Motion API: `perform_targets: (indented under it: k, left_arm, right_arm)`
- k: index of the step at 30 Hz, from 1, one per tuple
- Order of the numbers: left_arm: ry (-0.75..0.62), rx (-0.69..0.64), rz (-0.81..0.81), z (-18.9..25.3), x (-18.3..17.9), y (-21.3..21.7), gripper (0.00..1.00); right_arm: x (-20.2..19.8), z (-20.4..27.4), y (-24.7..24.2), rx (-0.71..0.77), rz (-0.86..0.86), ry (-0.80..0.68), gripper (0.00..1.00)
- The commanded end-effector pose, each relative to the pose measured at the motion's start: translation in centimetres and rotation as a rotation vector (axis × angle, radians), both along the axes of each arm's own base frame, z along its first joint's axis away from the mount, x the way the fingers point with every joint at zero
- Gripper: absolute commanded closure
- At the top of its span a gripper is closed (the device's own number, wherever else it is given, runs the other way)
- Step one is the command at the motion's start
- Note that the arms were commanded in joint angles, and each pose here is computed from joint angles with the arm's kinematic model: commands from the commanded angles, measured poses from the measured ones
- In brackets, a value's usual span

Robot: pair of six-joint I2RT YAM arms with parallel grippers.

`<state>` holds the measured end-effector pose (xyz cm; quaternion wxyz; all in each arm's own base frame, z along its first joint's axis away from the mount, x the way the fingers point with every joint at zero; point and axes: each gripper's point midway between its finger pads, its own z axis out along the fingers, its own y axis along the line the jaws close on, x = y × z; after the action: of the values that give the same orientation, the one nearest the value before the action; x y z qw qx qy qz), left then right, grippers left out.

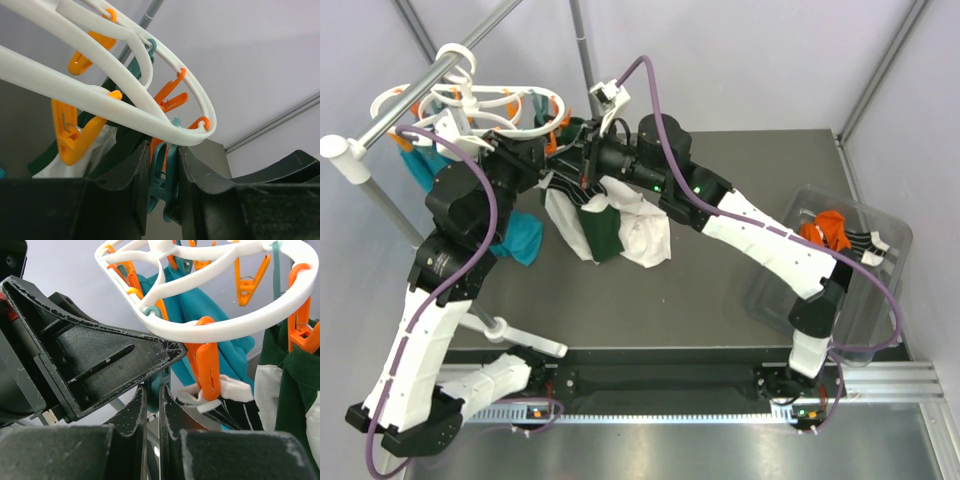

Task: Clip the socks to the hanger
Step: Open the clamp at the hanger.

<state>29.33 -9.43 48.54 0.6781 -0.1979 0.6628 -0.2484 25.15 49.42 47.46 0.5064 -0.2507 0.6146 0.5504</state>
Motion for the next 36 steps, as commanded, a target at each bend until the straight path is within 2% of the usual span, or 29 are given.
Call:
perform_targets:
  k: [1, 3, 4, 5, 6, 8, 9, 11, 12, 14, 16, 19, 20, 21, 23, 24, 26, 27, 30, 32, 33, 36]
  left_arm:
    - [-0.057, -0.019, 0.022, 1.5, -0.3, 0.6, 0.85]
    - [-0.049, -0.014, 0.021, 1.5, -0.3, 0.6, 0.89]
    - [-0.043, -0.015, 0.022, 1.4, -0.3, 0.6, 0.95]
    - [-0.04, -0.013, 0.024, 1.4, -0.3, 0.7, 0.98]
    - [-0.04, -0.015, 0.026, 1.6, -0.3, 0.7, 1.0]
    - [-0.026, -0.012, 0.038, 1.3, -0.3, 0.9, 1.0]
    - [-0.023, -0.011, 0.04, 1.4, -0.4, 1.0, 1.0]
    - [-0.02, -0.01, 0.046, 1.3, -0.4, 1.1, 1.0]
    - [-0.022, -0.009, 0.048, 1.4, -0.5, 1.2, 1.0]
    - [-0.026, -0.009, 0.048, 1.5, -0.6, 1.2, 1.0]
    - [-0.031, -0.009, 0.044, 1.5, -0.6, 1.2, 1.0]
    - [-0.033, -0.009, 0.036, 1.5, -0.6, 1.0, 1.0]
    - [-0.029, -0.007, 0.033, 1.4, -0.6, 1.0, 1.0]
    - [-0.028, -0.004, 0.024, 1.3, -0.6, 0.8, 1.0]
    - [-0.026, -0.007, 0.016, 1.1, -0.6, 0.6, 1.0]
    - [-0.032, -0.014, 0.003, 1.1, -0.7, 0.4, 1.0]
    - [-0.035, -0.016, -0.009, 1.0, -0.8, 0.2, 1.0]
    - [-0.038, -0.019, -0.014, 1.0, -0.7, 0.1, 1.0]
    - [-0.038, -0.02, -0.025, 0.9, -0.6, -0.2, 1.0]
    - [-0.04, -0.021, -0.038, 0.8, -0.6, -0.5, 1.0]
    - [-0.039, -0.023, -0.043, 0.8, -0.5, -0.6, 1.0]
    - [-0.04, -0.029, -0.067, 0.8, -0.7, -1.0, 1.0]
  right_arm:
    - [-1.4, 4.5, -1.8, 0.08, 0.02, -0.057, 1.0]
    - [-1.0, 3.7, -2.0, 0.048, -0.009, -0.047, 0.79]
    - [-1.1, 3.9, -2.6, 0.042, -0.021, -0.05, 0.67]
    - [-0.7, 3.6, -3.0, 0.018, -0.055, -0.063, 0.46]
    - [-0.4, 2.0, -3.5, -0.036, -0.078, -0.047, 0.38]
    - [0.2, 2.2, -6.2, -0.069, -0.183, -0.069, 0.28]
    - [0.5, 0.0, -7.0, -0.139, -0.22, -0.045, 0.27]
    - [1.2, 0.5, -11.3, -0.174, -0.367, -0.069, 0.25]
    - [1.7, -1.8, -12.8, -0.252, -0.416, -0.054, 0.25]
    - [2.4, -1.7, -18.2, -0.301, -0.586, -0.055, 0.21]
    - [3.6, -6.0, -24.7, -0.457, -0.724, 0.041, 0.22]
    - [5.1, -7.8, -33.8, -0.502, -0.918, 0.118, 0.22]
    - [5.1, -10.2, -36.3, -0.578, -0.967, 0.158, 0.22]
    - [5.4, -10.4, -40.7, -0.592, -1.086, 0.181, 0.22]
    - [5.5, -12.3, -44.9, -0.662, -1.176, 0.223, 0.27]
    - [5.7, -14.0, -49.0, -0.685, -1.276, 0.293, 0.29]
    - [5.9, -16.4, -51.4, -0.687, -1.281, 0.372, 0.31]
    - [6.0, -17.4, -54.4, -0.671, -1.354, 0.441, 0.32]
    - [6.9, -20.4, -57.6, -0.622, -1.463, 0.546, 0.38]
    - [7.5, -22.0, -59.7, -0.523, -1.558, 0.626, 0.39]
    - [7.2, -24.0, -61.7, -0.47, -1.628, 0.722, 0.39]
    - [6.7, -27.0, -65.5, -0.401, -1.776, 0.843, 0.39]
